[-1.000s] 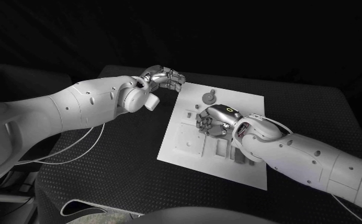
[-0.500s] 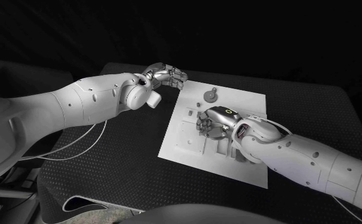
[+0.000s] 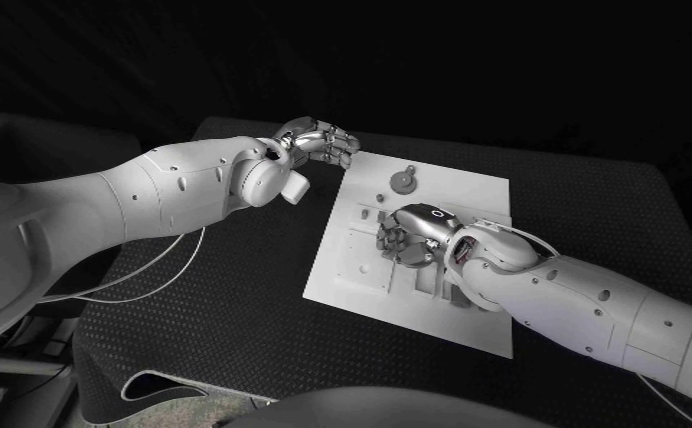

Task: Assemble the parts on the task board

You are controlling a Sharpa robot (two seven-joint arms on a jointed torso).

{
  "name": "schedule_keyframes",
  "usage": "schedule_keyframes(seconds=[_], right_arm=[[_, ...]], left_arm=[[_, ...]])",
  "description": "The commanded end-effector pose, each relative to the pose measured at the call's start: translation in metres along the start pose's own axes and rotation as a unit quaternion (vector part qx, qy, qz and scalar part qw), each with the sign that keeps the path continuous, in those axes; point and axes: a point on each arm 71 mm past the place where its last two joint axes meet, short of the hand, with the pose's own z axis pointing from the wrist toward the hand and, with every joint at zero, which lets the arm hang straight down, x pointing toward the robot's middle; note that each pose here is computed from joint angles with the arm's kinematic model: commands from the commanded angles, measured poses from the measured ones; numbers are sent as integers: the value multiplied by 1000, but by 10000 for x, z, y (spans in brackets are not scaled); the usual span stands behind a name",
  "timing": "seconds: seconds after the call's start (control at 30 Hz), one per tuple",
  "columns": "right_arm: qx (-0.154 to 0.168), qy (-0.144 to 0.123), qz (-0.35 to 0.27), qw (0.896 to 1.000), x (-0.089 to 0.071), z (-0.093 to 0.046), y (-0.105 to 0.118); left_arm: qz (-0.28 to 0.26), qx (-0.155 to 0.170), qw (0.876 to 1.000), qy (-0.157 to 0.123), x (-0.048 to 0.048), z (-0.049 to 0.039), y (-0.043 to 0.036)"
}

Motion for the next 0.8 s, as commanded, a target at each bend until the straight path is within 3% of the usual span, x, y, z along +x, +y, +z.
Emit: schedule_keyframes(seconds=[0.03, 0.4, 0.8], right_arm=[[-4, 11, -5, 1000, 25, 2, 10], [-1, 13, -22, 1000, 41, 19, 8], [0, 42, -37, 998, 133, 16, 24]], left_arm=[[-1, 5, 1000, 0, 8, 9, -26], [-1, 5, 1000, 0, 10, 10, -27], [-1, 5, 1000, 0, 11, 13, -33]])
